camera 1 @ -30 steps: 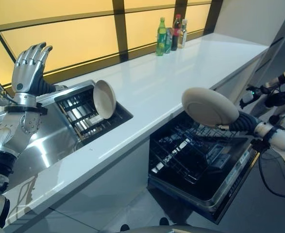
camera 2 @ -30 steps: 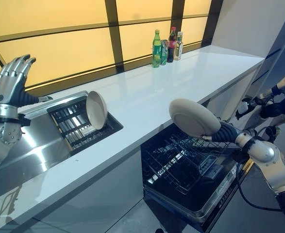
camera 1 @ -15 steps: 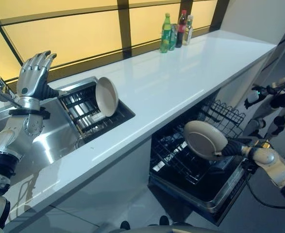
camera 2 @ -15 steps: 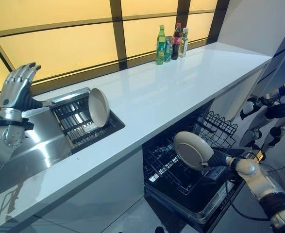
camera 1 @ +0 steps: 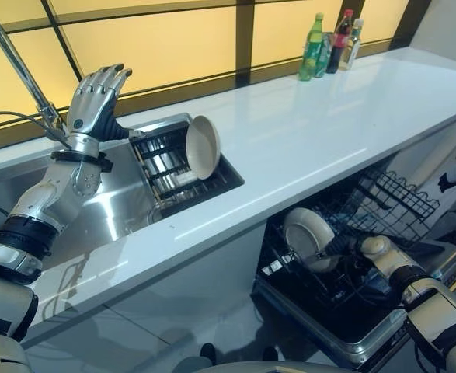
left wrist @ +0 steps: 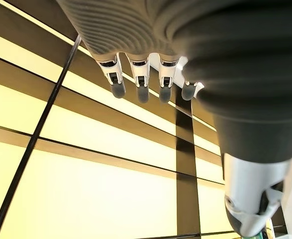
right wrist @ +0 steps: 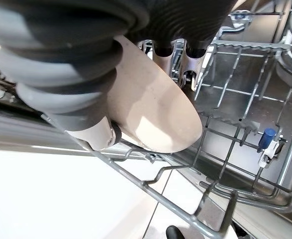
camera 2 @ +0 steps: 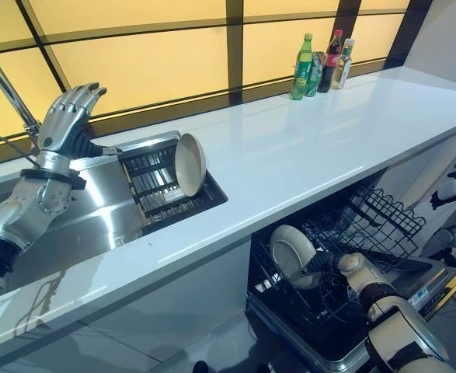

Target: Pick up plates and place into dishwasher.

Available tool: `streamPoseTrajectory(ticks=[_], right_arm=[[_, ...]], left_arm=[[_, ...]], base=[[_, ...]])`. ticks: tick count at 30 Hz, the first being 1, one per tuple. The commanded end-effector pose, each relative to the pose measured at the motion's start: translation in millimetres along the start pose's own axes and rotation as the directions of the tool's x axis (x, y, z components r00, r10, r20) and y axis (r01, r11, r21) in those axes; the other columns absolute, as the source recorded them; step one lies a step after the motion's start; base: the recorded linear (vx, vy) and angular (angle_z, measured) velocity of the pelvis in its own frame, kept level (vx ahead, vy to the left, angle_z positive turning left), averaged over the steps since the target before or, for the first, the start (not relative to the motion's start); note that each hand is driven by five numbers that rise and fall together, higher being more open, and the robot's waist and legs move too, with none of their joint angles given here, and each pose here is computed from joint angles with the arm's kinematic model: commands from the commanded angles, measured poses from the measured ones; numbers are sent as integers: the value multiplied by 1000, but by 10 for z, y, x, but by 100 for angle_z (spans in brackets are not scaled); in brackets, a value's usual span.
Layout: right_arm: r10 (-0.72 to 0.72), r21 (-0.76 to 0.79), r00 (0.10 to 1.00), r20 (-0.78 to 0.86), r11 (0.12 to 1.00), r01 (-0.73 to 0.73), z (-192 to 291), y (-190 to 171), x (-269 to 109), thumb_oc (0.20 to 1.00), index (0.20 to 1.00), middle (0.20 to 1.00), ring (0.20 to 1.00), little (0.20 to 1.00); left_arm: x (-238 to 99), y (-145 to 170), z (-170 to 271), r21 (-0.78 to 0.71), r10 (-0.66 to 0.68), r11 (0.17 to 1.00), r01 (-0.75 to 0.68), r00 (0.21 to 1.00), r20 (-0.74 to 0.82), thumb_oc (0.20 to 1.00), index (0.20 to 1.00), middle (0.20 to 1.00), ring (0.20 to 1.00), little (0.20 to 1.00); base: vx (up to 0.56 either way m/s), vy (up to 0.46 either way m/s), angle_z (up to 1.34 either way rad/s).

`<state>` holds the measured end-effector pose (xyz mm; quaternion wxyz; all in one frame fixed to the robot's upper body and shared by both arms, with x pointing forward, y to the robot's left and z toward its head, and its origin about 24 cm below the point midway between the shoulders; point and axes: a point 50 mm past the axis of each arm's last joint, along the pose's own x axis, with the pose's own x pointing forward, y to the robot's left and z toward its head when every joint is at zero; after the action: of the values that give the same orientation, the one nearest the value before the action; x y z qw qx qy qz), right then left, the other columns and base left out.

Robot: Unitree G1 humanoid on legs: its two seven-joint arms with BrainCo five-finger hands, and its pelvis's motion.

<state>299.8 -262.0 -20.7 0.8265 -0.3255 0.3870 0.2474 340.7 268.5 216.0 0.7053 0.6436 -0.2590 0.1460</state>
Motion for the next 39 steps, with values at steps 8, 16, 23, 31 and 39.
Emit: streamPoseTrajectory(ticks=[8,16,23,31,39], right_arm=[[23,51,994,-111,999,-17,-49,1,39,200,200,200,200,200],[-101,67,993,-61,992,105,-150,-51,-11,1000,1000,1000,1000,1000],[-357,-42,920,161,929,368,232,-499,-520,1000,1000,1000,1000,1000],[-556,-21,686,470,770,638,590,-786,-1349,1000,1000,1000,1000,1000],[-515,208,481,710,805,555,705,-616,-1687,1000,1000,1000,1000,1000]], left_arm=[[387,355,344,-76,127,990,-120,988,88,1000,1000,1000,1000,1000],[322,342,339,-19,66,998,-64,989,132,1000,1000,1000,1000,1000],[163,407,54,88,98,991,-105,992,84,1000,1000,1000,1000,1000],[117,697,-217,224,158,960,-165,986,50,1000,1000,1000,1000,1000],[6,764,-495,238,133,963,-125,991,-17,1000,1000,1000,1000,1000]], base=[[3,7,4],[38,19,6],[35,44,-1],[-26,76,-19],[5,98,-25]])
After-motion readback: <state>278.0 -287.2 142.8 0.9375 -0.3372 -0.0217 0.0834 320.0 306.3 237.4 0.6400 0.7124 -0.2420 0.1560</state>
